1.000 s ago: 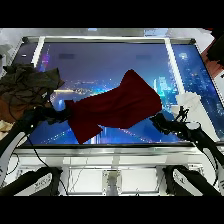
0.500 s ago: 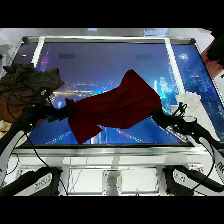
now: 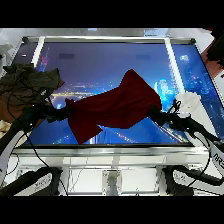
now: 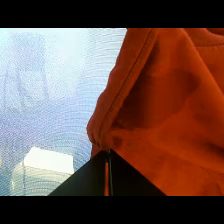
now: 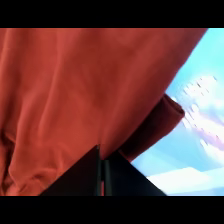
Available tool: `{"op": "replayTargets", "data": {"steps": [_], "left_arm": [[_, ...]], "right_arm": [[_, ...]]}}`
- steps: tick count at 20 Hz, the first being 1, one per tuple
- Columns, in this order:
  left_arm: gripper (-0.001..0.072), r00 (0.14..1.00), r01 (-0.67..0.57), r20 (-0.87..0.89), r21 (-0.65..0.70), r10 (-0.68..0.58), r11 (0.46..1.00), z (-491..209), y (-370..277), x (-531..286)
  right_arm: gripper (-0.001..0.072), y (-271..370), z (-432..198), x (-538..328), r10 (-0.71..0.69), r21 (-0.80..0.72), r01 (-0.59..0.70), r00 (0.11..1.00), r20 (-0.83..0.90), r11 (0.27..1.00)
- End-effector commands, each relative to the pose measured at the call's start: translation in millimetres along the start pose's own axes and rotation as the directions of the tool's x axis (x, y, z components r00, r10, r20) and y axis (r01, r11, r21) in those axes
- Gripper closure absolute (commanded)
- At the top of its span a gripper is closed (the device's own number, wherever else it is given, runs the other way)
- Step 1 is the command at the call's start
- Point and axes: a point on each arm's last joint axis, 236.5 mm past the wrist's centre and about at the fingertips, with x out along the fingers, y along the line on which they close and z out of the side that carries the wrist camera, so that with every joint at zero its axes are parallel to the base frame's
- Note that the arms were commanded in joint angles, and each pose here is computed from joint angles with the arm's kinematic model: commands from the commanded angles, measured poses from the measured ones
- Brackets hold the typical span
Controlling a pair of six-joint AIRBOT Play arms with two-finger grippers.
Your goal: Fold the shirts.
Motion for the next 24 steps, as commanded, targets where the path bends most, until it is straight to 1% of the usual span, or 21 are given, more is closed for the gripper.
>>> {"op": "replayTargets", "data": {"steps": [1,4,6,9,10,12,13,14,15,16,17,18,19,21,22,23,24], "left_arm": [[0.0695,1.000,-0.001,-0.002,0.000,0.001,1.000,-0.3,0.2,-0.2],[0.0695,1.000,0.011,0.015,0.010,-0.011,1.000,10.3,-7.0,-8.5],[0.0695,0.998,0.032,0.048,0.075,-0.036,0.997,28.5,-21.4,-30.4],[0.0696,0.995,0.048,0.071,0.216,-0.064,0.975,40.0,-40.2,-83.7],[0.0696,0.992,0.046,0.103,0.252,-0.074,0.967,43.1,-44.6,-107.9],[0.0695,0.970,0.053,0.214,0.295,-0.120,0.954,48.5,-54.6,-163.6],[0.0696,0.944,0.064,0.290,0.314,-0.160,0.947,50.0,-61.6,-197.8],[0.0696,0.907,0.074,0.370,0.335,-0.203,0.939,50.3,-67.9,-233.0],[0.0696,0.849,0.082,0.463,0.359,-0.253,0.930,50.0,-74.4,-274.4],[0.0696,0.773,0.091,0.556,0.380,-0.306,0.920,49.6,-81.0,-317.0],[0.0696,0.672,0.117,0.647,0.388,-0.361,0.914,48.1,-87.3,-364.0],[0.0696,0.577,0.149,0.709,0.397,-0.406,0.906,43.7,-92.5,-404.9],[0.0697,0.502,0.170,0.740,0.423,-0.448,0.890,35.5,-98.4,-440.5],[0.0697,0.410,0.204,0.741,0.494,-0.532,0.845,20.6,-116.2,-490.4],[0.0698,0.367,0.182,0.745,0.529,-0.557,0.829,17.9,-122.1,-509.9],[0.0698,0.329,0.156,0.763,0.538,-0.557,0.829,21.8,-123.1,-525.0],[0.0698,0.323,0.129,0.778,0.528,-0.539,0.839,31.8,-122.0,-527.6]], "right_arm": [[0.0687,2.5,2.9,0.6,0.008,-0.050,-0.007,1.000,0.012,0.999],[0.0688,28.4,13.6,-11.2,0.073,-0.150,-0.065,0.996,0.049,0.987],[0.0689,57.5,27.7,-31.5,0.122,-0.257,-0.098,0.989,0.081,0.961],[0.0688,107.1,45.0,-89.1,0.212,-0.438,-0.143,0.971,0.111,0.887],[0.0688,121.7,46.5,-114.3,0.239,-0.493,-0.152,0.964,0.119,0.856],[0.0688,140.5,44.5,-166.5,0.259,-0.579,-0.128,0.954,0.149,0.805],[0.0688,145.2,41.3,-193.1,0.251,-0.624,-0.090,0.952,0.175,0.776],[0.0688,147.9,38.0,-222.3,0.234,-0.669,-0.030,0.948,0.218,0.743],[0.0688,149.6,34.9,-251.5,0.219,-0.695,0.036,0.936,0.275,0.718],[0.0689,152.5,33.3,-284.5,0.213,-0.706,0.115,0.909,0.359,0.699],[0.0689,158.7,32.2,-319.2,0.225,-0.702,0.190,0.863,0.453,0.686],[0.0689,166.7,29.1,-348.4,0.249,-0.699,0.246,0.814,0.525,0.671],[0.0690,178.4,21.4,-378.1,0.287,-0.703,0.292,0.762,0.580,0.648],[0.0690,206.6,3.7,-422.9,0.372,-0.721,0.329,0.685,0.627,0.609],[0.0690,219.8,-1.1,-438.6,0.410,-0.730,0.333,0.655,0.635,0.598],[0.0690,231.6,0.5,-452.1,0.444,-0.730,0.337,0.620,0.647,0.594],[0.0691,240.9,4.4,-457.4,0.471,-0.735,0.320,0.601,0.646,0.598]]}}
